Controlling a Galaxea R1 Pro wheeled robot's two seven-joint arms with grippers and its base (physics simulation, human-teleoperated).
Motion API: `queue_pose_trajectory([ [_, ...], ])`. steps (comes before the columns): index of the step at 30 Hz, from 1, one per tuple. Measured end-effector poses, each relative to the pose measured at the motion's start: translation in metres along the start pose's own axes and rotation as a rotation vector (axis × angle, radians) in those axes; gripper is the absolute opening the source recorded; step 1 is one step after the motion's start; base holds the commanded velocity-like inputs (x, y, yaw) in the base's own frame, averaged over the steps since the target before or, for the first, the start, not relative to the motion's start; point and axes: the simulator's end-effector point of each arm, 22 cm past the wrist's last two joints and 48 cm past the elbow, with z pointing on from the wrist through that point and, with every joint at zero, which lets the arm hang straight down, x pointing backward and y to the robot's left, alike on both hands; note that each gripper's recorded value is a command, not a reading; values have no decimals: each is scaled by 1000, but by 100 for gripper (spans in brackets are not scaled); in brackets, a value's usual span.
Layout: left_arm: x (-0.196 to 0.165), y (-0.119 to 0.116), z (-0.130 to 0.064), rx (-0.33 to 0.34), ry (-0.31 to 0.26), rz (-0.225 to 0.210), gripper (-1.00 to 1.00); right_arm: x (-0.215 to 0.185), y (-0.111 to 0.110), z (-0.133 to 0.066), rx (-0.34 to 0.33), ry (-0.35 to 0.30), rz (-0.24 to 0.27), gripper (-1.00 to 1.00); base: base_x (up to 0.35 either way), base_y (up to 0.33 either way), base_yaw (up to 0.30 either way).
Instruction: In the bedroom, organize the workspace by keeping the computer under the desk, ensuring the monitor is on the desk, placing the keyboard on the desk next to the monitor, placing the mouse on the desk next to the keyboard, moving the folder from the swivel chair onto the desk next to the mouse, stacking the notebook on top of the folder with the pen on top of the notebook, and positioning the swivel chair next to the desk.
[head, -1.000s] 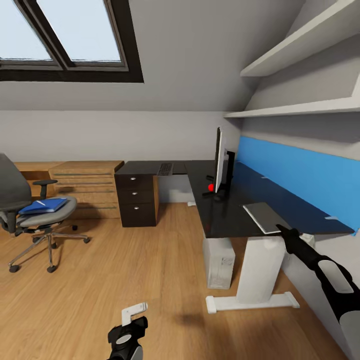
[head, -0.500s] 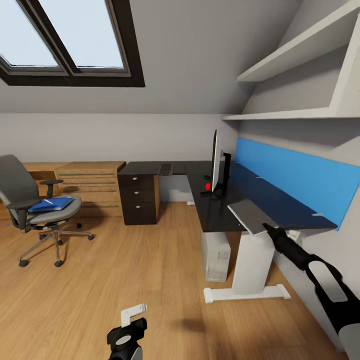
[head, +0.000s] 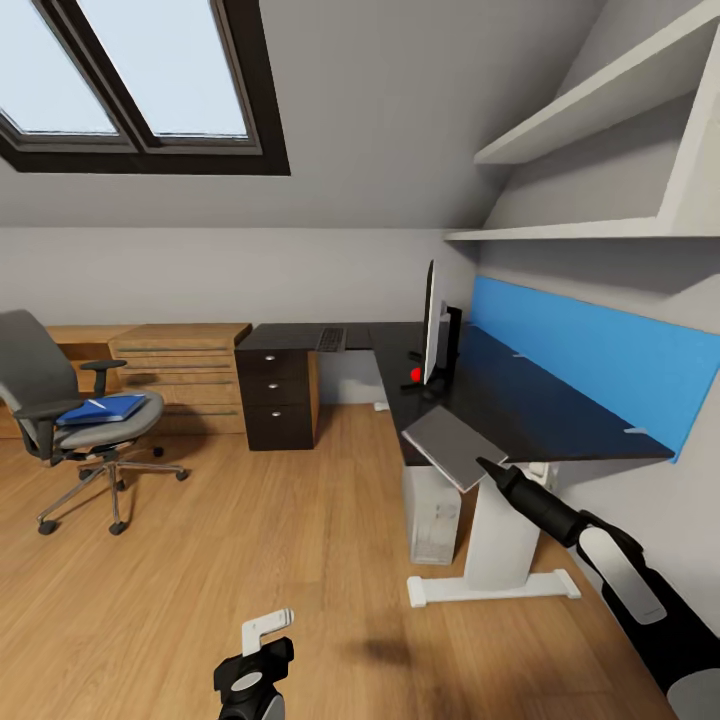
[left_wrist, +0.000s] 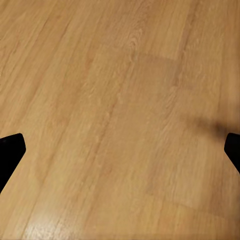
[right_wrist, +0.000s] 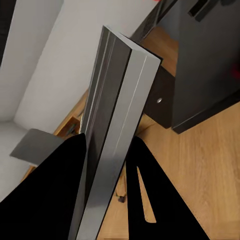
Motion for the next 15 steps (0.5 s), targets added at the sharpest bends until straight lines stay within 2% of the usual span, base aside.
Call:
queue_pose_trajectory([
  [7, 0, 0, 0, 0, 0, 0, 100, 2, 3, 0, -16, 4, 4, -100, 0, 0, 0],
  [12, 0, 0, 0, 0, -1, 0, 100, 3, 12, 0, -58, 6, 6, -100, -8, 3, 0],
  [15, -1, 1, 0, -1, -2, -1, 100, 3, 11, -1, -59, 4, 6, -100, -9, 207, 18],
])
